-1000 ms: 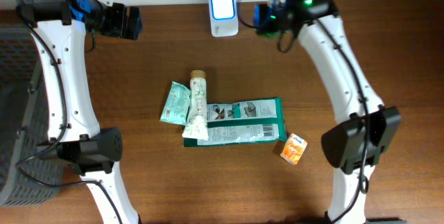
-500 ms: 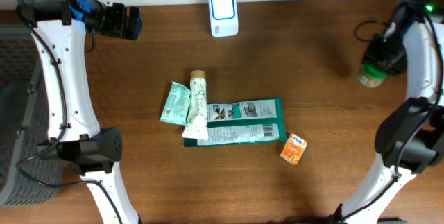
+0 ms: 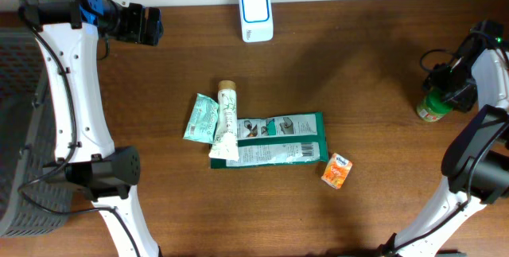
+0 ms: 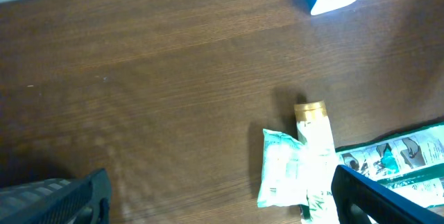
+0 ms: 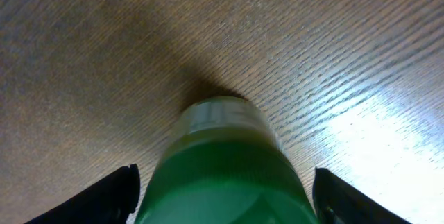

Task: Scan the item barcode
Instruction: 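Carry the jar right and set it down at the table's right edge, then move the right gripper to the orange Kleenex pack and grasp it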

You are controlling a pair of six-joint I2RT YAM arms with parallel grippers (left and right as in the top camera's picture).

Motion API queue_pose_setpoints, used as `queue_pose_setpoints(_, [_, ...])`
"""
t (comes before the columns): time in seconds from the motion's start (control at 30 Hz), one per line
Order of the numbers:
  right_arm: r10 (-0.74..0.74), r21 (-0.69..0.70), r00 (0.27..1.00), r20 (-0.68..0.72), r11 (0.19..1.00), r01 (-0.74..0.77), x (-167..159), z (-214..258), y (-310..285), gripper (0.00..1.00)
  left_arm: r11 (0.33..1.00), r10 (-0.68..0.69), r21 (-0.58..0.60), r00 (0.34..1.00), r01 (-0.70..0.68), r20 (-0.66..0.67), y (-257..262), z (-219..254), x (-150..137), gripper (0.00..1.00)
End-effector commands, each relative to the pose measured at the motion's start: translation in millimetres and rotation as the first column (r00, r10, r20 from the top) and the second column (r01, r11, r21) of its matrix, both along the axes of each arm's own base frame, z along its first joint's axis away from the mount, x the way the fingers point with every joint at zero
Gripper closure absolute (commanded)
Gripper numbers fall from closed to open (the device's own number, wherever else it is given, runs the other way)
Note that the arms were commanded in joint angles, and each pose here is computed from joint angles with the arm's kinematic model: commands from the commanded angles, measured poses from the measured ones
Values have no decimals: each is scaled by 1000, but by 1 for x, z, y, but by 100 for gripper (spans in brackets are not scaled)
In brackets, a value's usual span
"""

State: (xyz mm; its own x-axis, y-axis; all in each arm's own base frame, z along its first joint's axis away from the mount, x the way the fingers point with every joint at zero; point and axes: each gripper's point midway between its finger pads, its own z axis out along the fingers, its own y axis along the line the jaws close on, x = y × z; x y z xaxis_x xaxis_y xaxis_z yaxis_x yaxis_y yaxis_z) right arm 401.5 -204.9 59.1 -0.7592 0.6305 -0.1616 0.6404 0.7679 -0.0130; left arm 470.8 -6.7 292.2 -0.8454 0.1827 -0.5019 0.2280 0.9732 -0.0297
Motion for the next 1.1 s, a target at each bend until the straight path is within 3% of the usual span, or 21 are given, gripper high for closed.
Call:
queue_pose_setpoints(0.0, [-11, -7, 1000, 3, 1000, 11, -2, 3, -3, 22, 1000, -13, 3, 1000, 13, 19, 1, 6, 0, 1])
queue_pose_setpoints(0.07, [-11, -5, 1000, 0, 1000, 11, -3, 3, -3, 18, 1000, -13, 3, 1000, 13, 19, 1, 6, 0, 1])
queue_pose_setpoints(0.17, [-12, -13, 1000, 18, 1000, 12, 0, 23, -5, 2, 1000, -13, 3, 1000, 13, 19, 1, 6, 0, 1])
queue_pose_setpoints(0.3, [0, -35, 993, 117, 999, 4, 8, 101, 0, 2, 1000, -13, 3, 1000, 13, 19, 1, 6, 0, 1])
queue_pose_setpoints(0.4, [71, -2, 966, 250, 997, -73, 10, 182, 41, 2, 1000, -13, 3, 1000, 13, 19, 1, 6, 0, 1])
queue_pose_setpoints(0.53, [215, -56, 897, 386, 976, -210, -12, 274, 112, 1, 1000, -13, 3, 1000, 13, 19, 1, 6, 0, 1])
queue_pose_setpoints(0.6, [283, -58, 864, 416, 957, -286, -31, 297, 148, 2, 1000, -13, 3, 1000, 13, 19, 1, 6, 0, 1])
queue_pose_setpoints(0.8, [484, 122, 787, 382, 818, -563, -58, 280, 261, 2, 1000, -13, 3, 1000, 13, 19, 1, 6, 0, 1])
queue_pose_setpoints(1.0, [680, 267, 717, 154, 670, -693, -103, 207, 337, 2, 1000, -13, 3, 1000, 13, 19, 1, 6, 0, 1])
queue_pose_setpoints(1.07, [704, 264, 692, 161, 645, -717, -112, 210, 347, 2, 1000, -13, 3, 1000, 13, 19, 1, 6, 0, 1])
